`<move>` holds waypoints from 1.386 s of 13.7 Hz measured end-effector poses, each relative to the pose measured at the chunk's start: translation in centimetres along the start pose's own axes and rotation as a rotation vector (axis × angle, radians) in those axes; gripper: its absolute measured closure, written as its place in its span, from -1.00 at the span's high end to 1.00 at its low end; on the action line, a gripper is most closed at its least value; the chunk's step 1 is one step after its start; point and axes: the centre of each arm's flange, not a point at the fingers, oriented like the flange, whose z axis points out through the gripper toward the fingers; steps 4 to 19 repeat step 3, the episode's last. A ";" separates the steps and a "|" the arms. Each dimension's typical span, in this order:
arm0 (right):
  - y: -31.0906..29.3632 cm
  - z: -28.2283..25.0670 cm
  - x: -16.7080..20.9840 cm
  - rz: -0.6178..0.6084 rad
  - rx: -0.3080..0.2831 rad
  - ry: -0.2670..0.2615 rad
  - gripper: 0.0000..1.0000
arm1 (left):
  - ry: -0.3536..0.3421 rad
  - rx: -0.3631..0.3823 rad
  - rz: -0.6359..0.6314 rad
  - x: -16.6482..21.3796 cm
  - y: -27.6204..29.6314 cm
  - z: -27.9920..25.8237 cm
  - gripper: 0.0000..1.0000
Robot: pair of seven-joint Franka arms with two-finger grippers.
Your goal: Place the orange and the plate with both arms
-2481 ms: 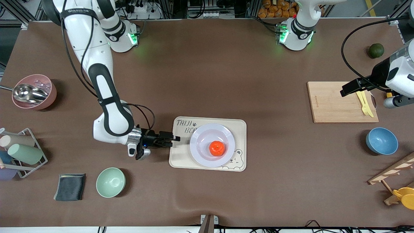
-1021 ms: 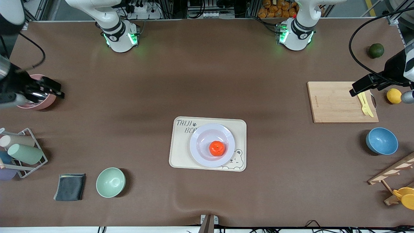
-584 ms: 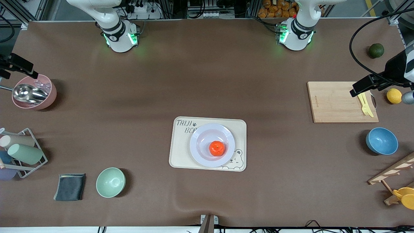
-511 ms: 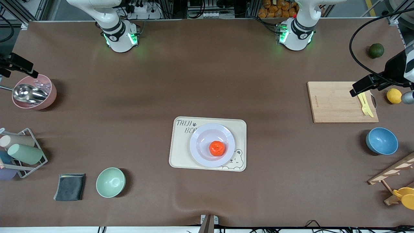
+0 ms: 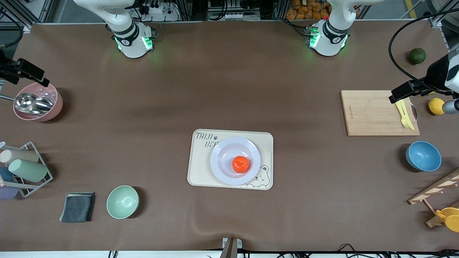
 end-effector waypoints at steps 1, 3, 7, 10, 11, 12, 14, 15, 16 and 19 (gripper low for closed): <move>-0.3 0.0 -0.1 -0.002 -0.001 -0.003 1.00 | -0.008 0.011 -0.001 -0.1 -0.2 0.1 1.00; -0.9 0.0 -0.1 -0.007 -0.004 -0.004 1.00 | -0.017 0.029 -0.002 -0.2 -0.3 0.1 1.00; -0.9 0.0 -0.1 -0.007 -0.004 -0.004 1.00 | -0.017 0.029 -0.002 -0.2 -0.3 0.1 1.00; -0.9 0.0 -0.1 -0.007 -0.004 -0.004 1.00 | -0.017 0.029 -0.002 -0.2 -0.3 0.1 1.00; -0.9 0.0 -0.1 -0.007 -0.004 -0.004 1.00 | -0.017 0.029 -0.002 -0.2 -0.3 0.1 1.00; -0.9 0.0 -0.1 -0.007 -0.004 -0.004 1.00 | -0.017 0.029 -0.002 -0.2 -0.3 0.1 1.00; -0.9 0.0 -0.1 -0.007 -0.004 -0.004 1.00 | -0.017 0.029 -0.002 -0.2 -0.3 0.1 1.00; -0.9 0.0 -0.1 -0.007 -0.004 -0.004 1.00 | -0.017 0.029 -0.002 -0.2 -0.3 0.1 1.00; -0.9 0.0 -0.1 -0.007 -0.004 -0.004 1.00 | -0.017 0.029 -0.002 -0.2 -0.3 0.1 1.00; -0.9 0.0 -0.1 -0.007 -0.004 -0.004 1.00 | -0.017 0.029 -0.002 -0.2 -0.3 0.1 1.00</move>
